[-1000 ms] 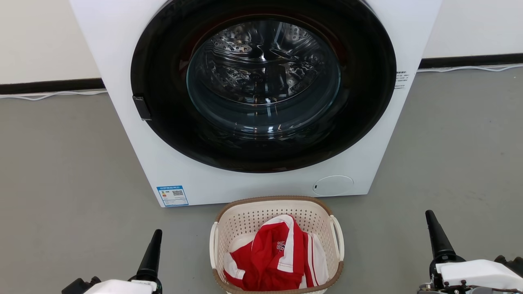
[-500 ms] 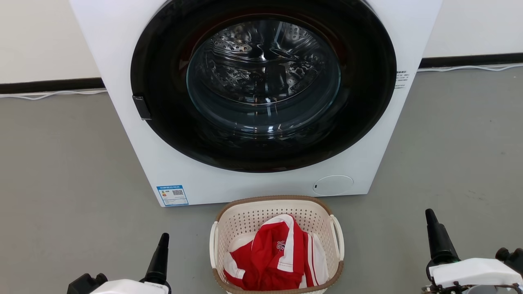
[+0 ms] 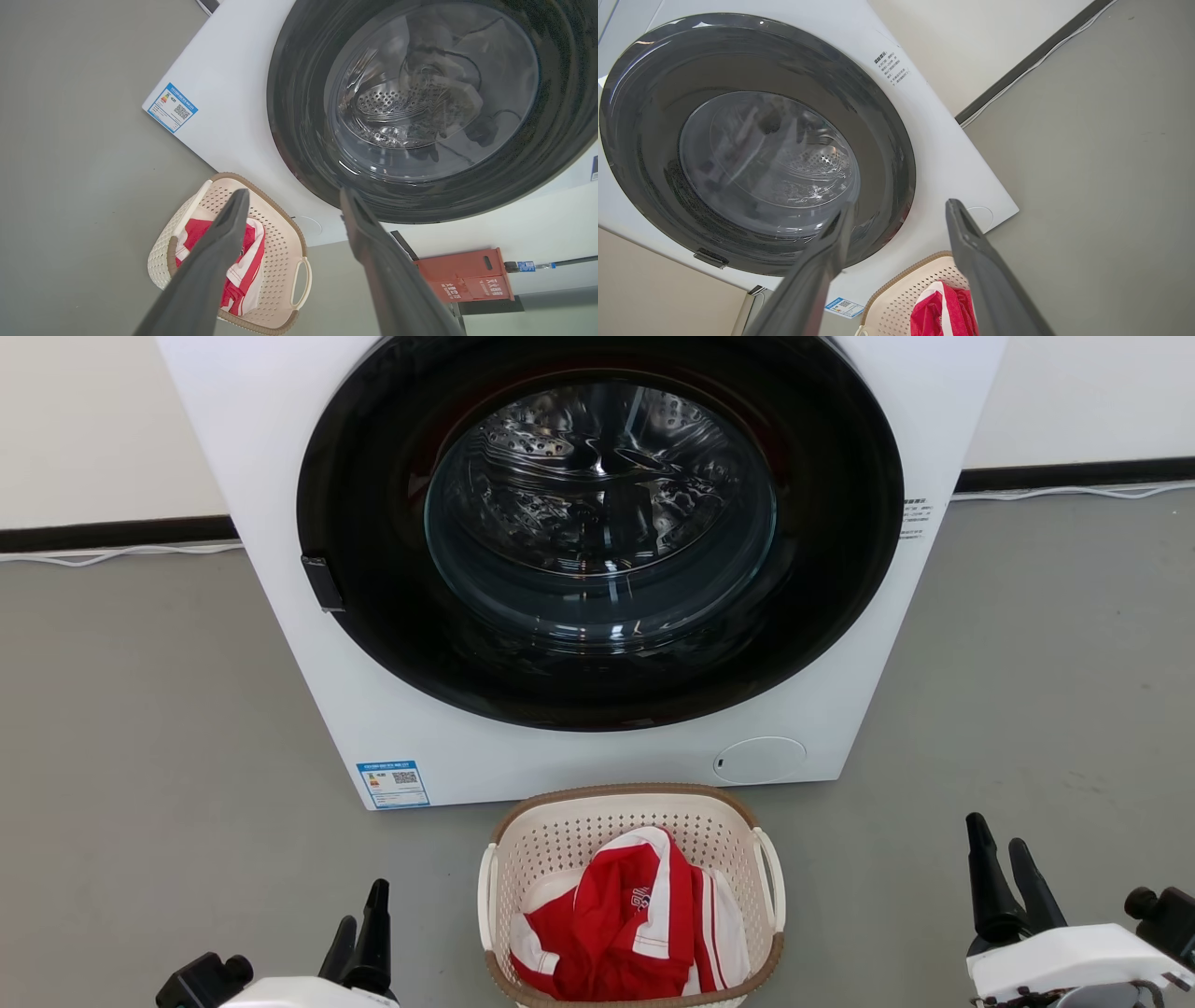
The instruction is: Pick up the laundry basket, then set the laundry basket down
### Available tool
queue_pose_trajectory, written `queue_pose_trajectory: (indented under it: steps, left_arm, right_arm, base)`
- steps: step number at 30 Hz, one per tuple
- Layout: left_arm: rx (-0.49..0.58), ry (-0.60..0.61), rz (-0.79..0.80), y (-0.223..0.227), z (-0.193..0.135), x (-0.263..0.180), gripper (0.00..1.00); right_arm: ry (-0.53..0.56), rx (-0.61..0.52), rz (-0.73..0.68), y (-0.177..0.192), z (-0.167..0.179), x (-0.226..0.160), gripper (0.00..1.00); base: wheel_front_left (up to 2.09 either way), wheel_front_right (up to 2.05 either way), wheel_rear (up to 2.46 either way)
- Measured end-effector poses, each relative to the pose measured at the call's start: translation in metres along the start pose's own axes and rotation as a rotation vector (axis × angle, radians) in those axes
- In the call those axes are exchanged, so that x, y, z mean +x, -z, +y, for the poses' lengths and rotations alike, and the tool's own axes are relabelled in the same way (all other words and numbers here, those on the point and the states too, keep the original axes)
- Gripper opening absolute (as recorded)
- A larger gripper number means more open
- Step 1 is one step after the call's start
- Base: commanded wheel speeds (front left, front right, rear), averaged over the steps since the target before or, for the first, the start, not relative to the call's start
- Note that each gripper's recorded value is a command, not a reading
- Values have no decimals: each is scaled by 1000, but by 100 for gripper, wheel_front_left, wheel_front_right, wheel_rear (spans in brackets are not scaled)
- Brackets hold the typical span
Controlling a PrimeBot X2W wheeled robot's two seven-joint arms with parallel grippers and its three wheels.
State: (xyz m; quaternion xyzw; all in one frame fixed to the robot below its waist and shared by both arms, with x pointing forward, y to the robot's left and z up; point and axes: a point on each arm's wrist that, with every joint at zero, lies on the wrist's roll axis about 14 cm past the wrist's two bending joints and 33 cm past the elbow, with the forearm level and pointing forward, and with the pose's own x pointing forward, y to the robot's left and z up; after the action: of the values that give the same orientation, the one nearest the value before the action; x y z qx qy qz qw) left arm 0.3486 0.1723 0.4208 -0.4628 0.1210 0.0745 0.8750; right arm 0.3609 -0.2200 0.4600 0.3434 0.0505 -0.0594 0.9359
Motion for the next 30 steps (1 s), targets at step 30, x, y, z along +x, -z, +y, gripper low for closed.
queue_pose_trajectory:
  steps: [30]
  left_arm:
    - [498, 38, -115, -20, -17, 0, 100]
  right_arm:
    - [-74, -461, 10, -1, 3, 4, 100]
  base:
    - [0, 0, 0]
